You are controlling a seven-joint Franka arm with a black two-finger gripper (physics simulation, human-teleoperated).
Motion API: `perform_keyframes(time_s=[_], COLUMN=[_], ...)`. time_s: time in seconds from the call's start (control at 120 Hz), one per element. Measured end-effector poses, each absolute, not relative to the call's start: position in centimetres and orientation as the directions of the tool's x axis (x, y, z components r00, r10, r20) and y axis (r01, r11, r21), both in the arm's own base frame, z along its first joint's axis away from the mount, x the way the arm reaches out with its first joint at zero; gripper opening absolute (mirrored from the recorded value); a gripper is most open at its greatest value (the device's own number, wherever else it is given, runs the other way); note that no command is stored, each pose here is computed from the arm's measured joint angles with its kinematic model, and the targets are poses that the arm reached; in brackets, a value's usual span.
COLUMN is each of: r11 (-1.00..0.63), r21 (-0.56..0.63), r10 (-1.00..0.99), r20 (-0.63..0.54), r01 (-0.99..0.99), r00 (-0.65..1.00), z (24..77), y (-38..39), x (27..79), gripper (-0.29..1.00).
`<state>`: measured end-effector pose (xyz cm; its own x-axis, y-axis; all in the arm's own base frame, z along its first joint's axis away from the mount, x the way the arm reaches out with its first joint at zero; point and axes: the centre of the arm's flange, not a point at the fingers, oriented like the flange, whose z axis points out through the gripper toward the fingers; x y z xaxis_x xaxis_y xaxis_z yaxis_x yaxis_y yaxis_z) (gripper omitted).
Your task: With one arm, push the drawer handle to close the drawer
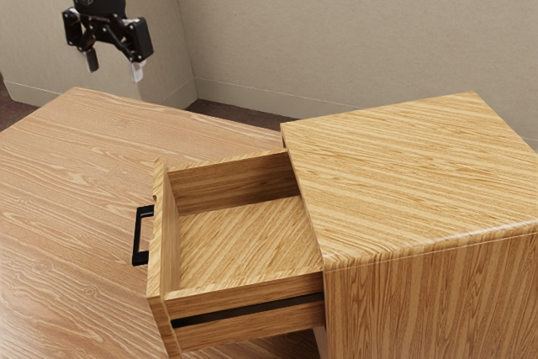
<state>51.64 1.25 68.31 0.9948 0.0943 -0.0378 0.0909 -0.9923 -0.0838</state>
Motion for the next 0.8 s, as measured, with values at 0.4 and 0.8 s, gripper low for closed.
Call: perform_keyframes(time_s=[0.4, 0.8], r11=[-0.999, -0.993], r21=[-0.024, -0.054], r10=[0.033, -0.106], r20=[0.12, -0.044], r01=[0.037, -0.108], r00=[0.992, 0.993], z=[80.7, 73.4], y=[-1.3, -7.2], x=[47.8, 43.7], gripper=[0.7, 0.7])
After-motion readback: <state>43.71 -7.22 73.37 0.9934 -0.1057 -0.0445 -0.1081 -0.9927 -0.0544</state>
